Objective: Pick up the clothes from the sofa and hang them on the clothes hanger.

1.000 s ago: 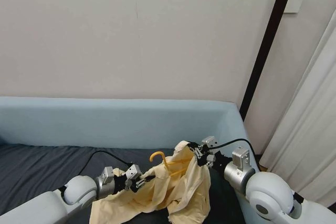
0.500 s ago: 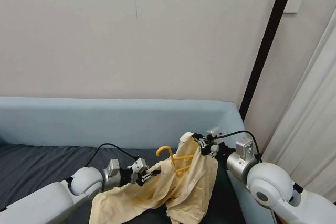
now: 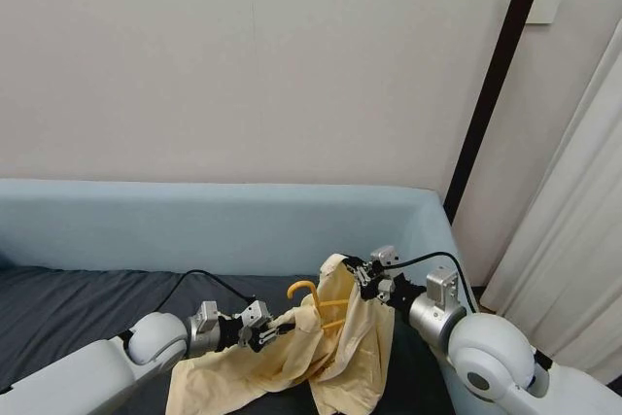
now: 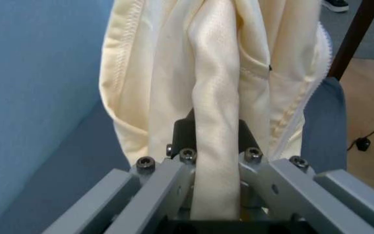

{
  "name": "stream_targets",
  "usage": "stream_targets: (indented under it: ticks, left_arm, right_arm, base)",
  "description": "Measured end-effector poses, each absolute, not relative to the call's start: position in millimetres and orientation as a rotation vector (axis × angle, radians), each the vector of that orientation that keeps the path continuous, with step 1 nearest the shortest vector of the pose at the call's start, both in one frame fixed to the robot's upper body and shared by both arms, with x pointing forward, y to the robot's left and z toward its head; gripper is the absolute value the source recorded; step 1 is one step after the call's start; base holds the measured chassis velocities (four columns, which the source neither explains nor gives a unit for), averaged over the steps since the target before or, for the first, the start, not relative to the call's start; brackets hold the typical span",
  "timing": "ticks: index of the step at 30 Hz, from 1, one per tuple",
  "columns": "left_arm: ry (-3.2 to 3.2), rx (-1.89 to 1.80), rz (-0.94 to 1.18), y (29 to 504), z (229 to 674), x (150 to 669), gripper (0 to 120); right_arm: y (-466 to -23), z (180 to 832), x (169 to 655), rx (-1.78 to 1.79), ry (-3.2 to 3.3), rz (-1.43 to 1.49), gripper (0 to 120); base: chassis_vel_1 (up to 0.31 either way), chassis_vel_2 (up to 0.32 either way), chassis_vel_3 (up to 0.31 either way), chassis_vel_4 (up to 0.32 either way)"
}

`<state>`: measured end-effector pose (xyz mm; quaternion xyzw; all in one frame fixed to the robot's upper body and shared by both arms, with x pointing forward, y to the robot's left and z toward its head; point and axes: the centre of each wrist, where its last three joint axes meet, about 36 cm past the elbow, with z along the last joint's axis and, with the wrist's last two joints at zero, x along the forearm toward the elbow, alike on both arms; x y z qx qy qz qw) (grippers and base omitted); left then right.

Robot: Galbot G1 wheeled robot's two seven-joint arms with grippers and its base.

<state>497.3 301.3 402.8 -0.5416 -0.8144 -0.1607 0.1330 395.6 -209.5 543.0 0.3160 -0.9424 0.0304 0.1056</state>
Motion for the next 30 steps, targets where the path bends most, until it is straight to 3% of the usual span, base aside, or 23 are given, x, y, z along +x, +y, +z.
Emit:
stream_targets:
  ticks: [15, 30]
  left_arm:
    - [-2.408, -1.56, -0.416, 274, 399, 522, 1]
    - [-2.516, -1.522, -0.271, 291, 418, 535, 1]
  right_arm:
    - [-202, 538, 387, 0.952, -2.77, 0.082, 0]
    - [-197, 536, 350, 0.983, -2.737, 0.024, 0]
  base:
    - [0.0, 0.0, 0.0, 0.0]
    - [0.0, 0.0, 0.0, 0.0]
